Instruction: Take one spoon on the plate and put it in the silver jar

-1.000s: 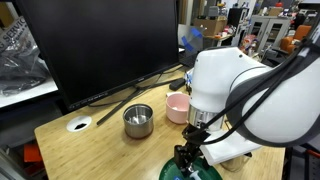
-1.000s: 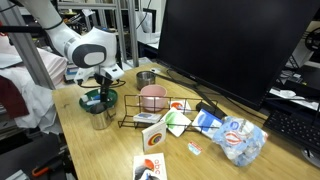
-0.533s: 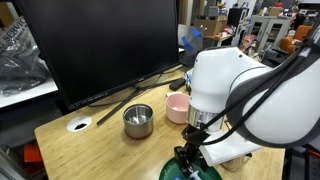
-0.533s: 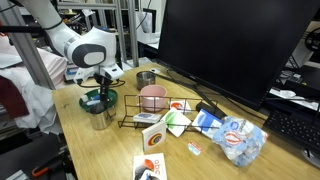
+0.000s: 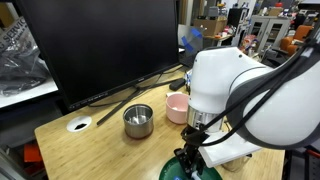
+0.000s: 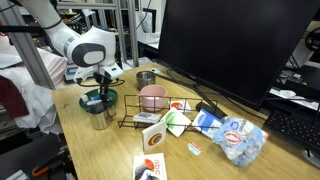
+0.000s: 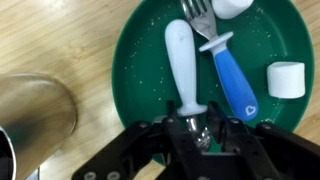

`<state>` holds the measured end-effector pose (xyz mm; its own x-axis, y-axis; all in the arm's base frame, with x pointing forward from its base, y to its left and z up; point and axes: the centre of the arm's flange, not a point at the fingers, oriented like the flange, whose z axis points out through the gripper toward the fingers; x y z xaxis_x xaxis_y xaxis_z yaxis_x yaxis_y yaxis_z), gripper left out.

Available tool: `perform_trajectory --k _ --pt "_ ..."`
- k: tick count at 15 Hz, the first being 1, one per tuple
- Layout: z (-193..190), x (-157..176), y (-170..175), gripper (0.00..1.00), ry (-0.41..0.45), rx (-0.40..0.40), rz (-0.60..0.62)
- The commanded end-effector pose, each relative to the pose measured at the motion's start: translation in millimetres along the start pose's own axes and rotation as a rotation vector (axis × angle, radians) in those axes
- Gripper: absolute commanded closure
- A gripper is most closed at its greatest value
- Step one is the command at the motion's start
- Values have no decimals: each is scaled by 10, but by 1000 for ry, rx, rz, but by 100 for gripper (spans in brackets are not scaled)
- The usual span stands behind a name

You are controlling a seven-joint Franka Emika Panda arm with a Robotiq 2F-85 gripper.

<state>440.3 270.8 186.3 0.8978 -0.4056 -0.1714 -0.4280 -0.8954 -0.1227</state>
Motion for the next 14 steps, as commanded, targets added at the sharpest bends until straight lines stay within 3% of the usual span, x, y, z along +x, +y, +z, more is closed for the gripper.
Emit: perform_trajectory --k 1,11,14 --pt "-5 14 -55 90 4 -18 5" --pt "-465 -299 -255 90 63 54 -82" --pt "-559 -282 -216 90 121 42 -84"
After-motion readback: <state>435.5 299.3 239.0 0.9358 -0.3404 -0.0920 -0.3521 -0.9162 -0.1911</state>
